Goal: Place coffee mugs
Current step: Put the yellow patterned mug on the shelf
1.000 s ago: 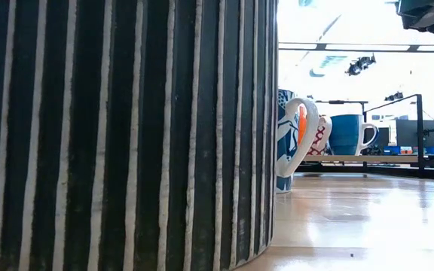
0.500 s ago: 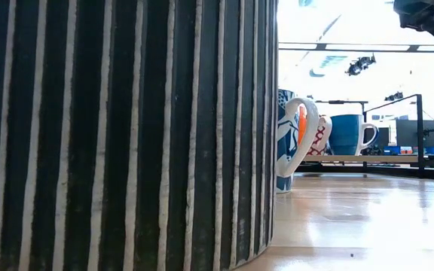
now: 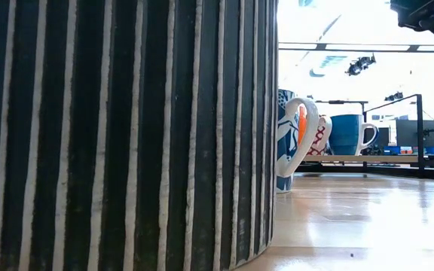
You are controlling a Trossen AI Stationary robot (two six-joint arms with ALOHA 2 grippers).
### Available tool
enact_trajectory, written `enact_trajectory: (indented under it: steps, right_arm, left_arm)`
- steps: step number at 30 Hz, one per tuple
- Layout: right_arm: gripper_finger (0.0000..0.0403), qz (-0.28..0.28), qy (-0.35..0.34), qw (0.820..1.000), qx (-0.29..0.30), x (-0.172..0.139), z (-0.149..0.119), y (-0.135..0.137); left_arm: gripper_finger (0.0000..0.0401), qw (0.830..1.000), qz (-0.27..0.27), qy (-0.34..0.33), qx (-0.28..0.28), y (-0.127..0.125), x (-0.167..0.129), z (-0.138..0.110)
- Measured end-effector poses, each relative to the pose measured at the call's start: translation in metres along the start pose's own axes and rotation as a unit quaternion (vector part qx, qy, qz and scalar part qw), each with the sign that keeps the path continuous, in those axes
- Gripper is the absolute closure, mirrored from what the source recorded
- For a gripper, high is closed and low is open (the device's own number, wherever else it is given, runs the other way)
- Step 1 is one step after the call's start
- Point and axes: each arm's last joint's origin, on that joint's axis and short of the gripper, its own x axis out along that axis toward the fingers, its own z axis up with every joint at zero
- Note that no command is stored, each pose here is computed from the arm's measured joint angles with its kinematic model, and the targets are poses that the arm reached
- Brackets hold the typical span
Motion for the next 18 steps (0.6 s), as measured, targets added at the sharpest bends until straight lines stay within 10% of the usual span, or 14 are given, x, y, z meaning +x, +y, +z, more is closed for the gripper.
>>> enact_trajectory:
  steps: [18]
  right_arm:
    - [0.0300,0.005,0.002,1.000,-0.001,-0.001,-0.005,-0.002]
  left_arm:
    - [0.0243,1.000,0.011,-0.021,0.017,0.012,0.005,0.011]
